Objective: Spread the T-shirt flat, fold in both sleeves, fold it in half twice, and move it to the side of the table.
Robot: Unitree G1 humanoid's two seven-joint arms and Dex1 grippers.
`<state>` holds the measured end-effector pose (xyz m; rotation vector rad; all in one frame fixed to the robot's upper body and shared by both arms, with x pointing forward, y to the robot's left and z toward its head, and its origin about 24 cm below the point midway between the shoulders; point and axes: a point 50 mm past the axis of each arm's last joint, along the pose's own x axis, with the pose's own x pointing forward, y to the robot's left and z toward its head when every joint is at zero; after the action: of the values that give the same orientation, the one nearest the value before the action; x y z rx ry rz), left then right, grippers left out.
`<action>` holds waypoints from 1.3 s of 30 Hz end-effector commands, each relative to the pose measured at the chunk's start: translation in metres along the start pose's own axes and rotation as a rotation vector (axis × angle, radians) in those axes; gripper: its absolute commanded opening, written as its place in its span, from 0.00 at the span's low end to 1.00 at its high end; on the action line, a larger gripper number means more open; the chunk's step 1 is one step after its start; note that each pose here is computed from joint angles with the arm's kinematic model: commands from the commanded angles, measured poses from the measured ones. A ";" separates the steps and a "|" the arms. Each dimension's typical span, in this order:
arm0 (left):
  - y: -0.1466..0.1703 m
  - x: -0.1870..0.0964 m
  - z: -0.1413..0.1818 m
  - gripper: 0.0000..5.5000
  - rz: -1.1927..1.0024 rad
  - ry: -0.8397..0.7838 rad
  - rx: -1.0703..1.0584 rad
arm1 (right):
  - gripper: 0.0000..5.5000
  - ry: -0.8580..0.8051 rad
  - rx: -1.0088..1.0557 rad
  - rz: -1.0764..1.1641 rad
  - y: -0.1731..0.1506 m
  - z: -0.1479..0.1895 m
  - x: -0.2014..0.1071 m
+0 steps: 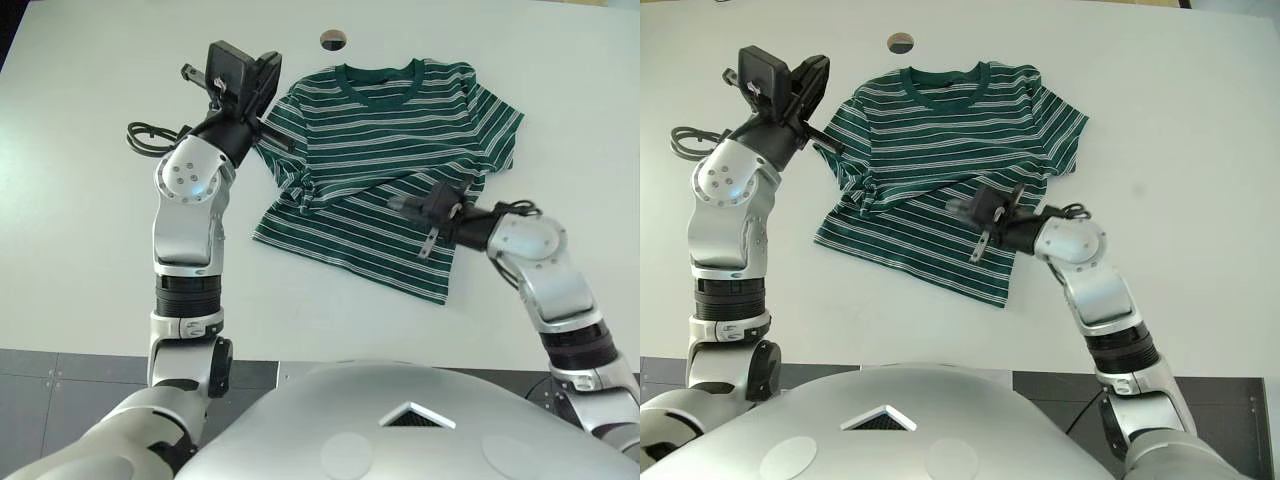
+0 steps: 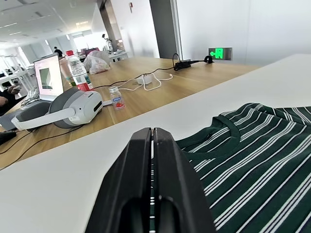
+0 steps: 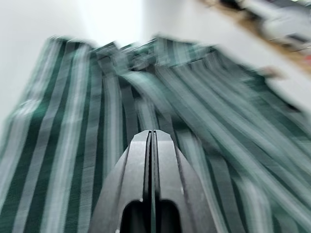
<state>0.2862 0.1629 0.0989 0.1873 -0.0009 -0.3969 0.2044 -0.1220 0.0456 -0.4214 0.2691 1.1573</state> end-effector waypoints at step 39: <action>0.003 -0.025 -0.071 0.23 0.134 0.475 -0.068 | 0.02 -0.015 -0.092 0.095 -0.007 0.016 -0.079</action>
<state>0.2667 0.1853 0.0323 0.2198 0.4278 -0.1998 0.1692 -0.1794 0.0809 -0.5055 0.2895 1.3417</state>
